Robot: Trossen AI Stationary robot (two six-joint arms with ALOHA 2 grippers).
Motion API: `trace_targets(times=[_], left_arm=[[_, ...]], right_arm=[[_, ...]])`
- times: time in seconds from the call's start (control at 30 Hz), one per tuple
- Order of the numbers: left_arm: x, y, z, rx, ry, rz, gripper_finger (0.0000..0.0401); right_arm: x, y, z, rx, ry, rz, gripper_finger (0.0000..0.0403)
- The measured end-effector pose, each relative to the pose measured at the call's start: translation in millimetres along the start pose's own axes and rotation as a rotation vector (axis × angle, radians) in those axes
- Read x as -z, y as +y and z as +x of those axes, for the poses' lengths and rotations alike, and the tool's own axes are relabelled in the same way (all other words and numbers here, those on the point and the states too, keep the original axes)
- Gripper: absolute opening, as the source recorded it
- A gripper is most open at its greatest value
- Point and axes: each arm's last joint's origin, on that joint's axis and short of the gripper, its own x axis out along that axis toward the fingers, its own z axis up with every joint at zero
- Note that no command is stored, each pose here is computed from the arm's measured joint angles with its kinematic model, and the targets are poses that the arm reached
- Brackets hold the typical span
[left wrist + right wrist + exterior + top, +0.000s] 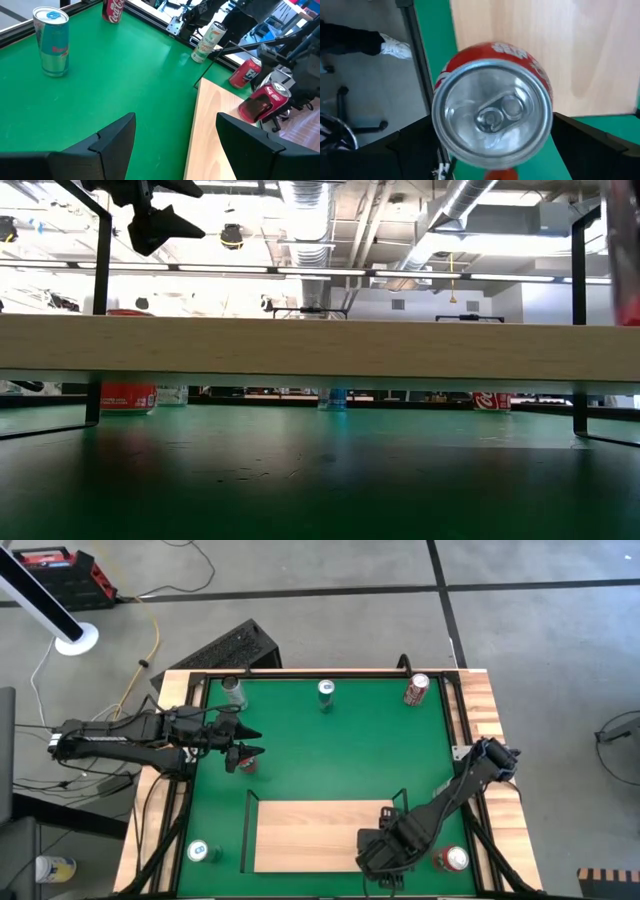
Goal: Place canned beverage on shelf
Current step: Put the bottom red soda can on the shelf, then put the left orange soda can on the shelf
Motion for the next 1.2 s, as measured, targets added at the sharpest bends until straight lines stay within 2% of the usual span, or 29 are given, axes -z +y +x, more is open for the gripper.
trace_targets(times=[0.4,0.67,0.87,1.07,1.2], left_arm=[[0,0,0,0.000,0.000,0.005,0.0261],[0,0,0,0.000,0.000,0.005,0.0261],[0,0,0,0.000,0.000,0.005,0.0261],[0,0,0,0.000,0.000,0.005,0.0261],[0,0,0,0.001,0.000,0.004,0.0261]], right_arm=[[1,0,-1,-0.033,0.037,0.001,0.0384],[4,-4,-13,0.002,0.075,0.004,0.0384],[3,-5,-38,-0.005,0.060,0.000,0.0384],[0,-10,-71,0.010,-0.035,0.003,0.0384],[-2,-8,-92,-0.036,-0.113,0.045,0.0384]])
